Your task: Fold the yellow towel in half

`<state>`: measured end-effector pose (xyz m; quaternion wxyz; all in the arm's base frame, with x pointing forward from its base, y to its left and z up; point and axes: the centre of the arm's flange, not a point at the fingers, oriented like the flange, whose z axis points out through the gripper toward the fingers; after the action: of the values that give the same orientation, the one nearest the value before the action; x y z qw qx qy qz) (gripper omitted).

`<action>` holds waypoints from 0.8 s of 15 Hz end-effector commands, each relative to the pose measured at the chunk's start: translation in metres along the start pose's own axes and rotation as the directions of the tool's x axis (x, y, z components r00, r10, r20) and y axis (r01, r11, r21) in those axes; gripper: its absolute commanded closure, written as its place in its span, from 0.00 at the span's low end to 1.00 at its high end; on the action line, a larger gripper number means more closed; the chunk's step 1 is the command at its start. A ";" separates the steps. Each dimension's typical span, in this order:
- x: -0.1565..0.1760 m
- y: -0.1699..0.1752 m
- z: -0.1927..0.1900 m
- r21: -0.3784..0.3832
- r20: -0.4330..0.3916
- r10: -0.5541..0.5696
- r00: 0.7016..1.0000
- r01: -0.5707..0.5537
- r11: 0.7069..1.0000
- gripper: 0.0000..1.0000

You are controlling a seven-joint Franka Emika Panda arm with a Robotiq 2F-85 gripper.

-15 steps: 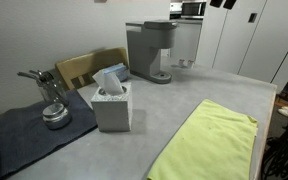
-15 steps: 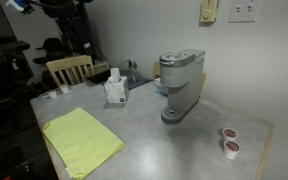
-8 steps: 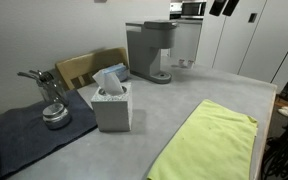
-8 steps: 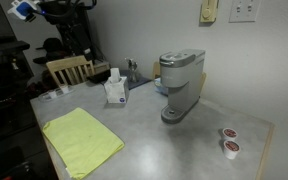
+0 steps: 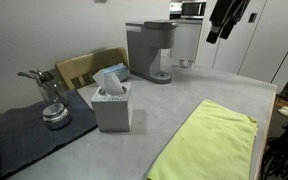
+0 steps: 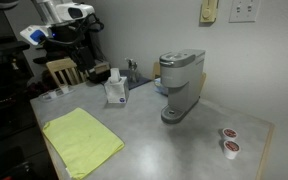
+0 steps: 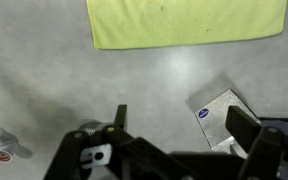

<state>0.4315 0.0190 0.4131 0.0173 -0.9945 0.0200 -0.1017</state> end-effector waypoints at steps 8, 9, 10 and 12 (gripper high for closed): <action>-0.017 0.047 0.075 -0.073 0.096 0.059 0.994 -0.052 0.996 0.00; -0.017 0.050 0.069 -0.085 0.100 0.058 0.993 -0.050 0.995 0.00; -0.015 0.039 0.068 -0.061 0.105 0.047 0.993 -0.040 0.997 0.00; -0.015 0.046 0.068 -0.073 0.105 0.052 0.993 -0.045 0.996 0.00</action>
<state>0.4291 -0.0247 0.3423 -0.0142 -0.9977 0.0469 -0.0474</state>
